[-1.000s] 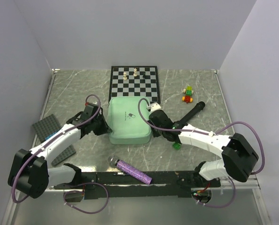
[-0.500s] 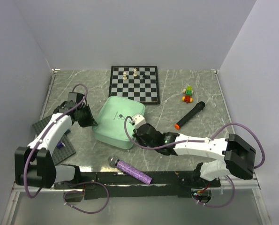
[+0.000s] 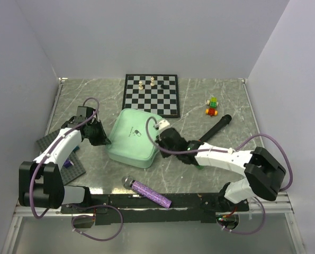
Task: Organize the medicine kit
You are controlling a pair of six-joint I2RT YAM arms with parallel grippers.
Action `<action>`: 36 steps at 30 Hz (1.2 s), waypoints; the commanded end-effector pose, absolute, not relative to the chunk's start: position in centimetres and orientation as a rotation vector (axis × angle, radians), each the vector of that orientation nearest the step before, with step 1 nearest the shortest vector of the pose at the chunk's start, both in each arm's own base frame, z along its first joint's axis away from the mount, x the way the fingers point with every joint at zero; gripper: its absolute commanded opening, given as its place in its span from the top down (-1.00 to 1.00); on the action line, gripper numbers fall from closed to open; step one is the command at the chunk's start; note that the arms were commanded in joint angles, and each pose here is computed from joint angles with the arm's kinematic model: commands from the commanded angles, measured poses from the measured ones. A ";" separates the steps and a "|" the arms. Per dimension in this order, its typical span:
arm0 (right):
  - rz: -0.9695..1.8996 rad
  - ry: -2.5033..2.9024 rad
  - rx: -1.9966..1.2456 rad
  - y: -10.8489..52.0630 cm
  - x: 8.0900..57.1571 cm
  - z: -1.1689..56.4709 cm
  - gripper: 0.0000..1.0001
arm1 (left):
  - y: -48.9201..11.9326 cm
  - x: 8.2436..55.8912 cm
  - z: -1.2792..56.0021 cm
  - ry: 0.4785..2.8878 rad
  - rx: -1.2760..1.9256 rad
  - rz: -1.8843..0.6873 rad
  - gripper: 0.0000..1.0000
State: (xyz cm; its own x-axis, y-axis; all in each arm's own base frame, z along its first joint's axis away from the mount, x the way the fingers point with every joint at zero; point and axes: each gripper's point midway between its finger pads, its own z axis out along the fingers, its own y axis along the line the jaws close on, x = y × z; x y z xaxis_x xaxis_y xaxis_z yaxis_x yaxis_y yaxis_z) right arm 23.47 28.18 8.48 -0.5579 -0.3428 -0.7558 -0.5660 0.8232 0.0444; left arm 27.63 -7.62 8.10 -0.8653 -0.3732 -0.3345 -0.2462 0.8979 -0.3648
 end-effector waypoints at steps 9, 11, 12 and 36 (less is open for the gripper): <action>0.064 2.175 -0.253 23.5 39.6 11.8 1.00 | -2.8 31.6 5.2 2.517 -0.622 -0.156 0.99; 0.043 2.169 -0.243 24.1 40.9 10.9 1.00 | -3.0 31.7 5.3 2.516 -0.612 -0.164 0.99; 0.040 2.163 -0.224 24.1 41.5 10.8 1.00 | -3.0 31.7 5.3 2.517 -0.608 -0.162 0.99; 0.158 2.126 -0.268 21.0 24.2 10.6 1.00 | -8.3 40.0 13.7 2.271 -0.390 -0.262 0.36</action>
State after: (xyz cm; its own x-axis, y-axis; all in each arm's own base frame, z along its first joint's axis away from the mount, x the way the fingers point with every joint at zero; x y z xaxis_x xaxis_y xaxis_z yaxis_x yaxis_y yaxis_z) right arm 25.69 22.79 10.84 -0.5160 -0.1760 -0.8383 -0.3350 0.9422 0.0084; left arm 35.71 -8.16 10.62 -0.7520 -0.3293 -0.5711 -0.1920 0.9382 -0.2881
